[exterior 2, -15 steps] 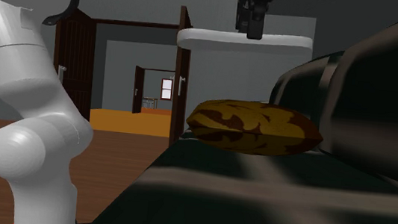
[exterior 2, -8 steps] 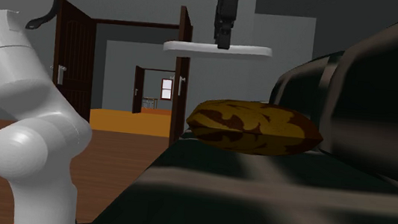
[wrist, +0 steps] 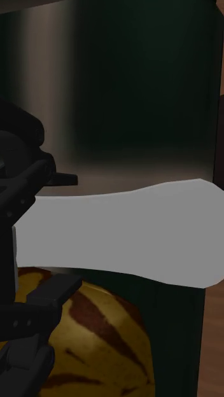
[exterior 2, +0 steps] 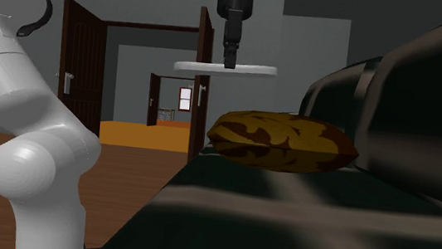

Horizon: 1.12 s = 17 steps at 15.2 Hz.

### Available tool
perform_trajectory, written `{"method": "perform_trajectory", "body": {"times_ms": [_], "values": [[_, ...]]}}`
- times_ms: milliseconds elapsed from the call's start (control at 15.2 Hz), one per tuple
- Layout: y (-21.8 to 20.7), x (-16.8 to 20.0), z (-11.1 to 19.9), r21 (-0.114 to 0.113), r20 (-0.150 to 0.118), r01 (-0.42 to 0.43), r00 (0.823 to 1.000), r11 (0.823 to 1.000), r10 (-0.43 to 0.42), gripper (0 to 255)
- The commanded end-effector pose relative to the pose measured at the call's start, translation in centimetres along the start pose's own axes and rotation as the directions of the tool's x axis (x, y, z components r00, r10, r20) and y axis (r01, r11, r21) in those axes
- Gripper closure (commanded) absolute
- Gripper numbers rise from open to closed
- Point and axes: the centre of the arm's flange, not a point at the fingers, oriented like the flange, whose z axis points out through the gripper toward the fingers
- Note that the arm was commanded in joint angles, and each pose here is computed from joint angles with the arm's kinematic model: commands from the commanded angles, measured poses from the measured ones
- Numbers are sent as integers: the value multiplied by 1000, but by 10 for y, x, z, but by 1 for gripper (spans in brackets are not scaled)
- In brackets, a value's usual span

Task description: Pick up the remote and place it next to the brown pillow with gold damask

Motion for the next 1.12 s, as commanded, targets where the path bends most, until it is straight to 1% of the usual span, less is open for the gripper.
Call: {"method": "perform_trajectory", "body": {"times_ms": [0, 1056], "values": [[-1, 0, 10, 0, 0, -1, 1000, 1000, 1, 255], [0, 0, 94, 0, 0, -1, 1000, 1000, 1, 255]]}}
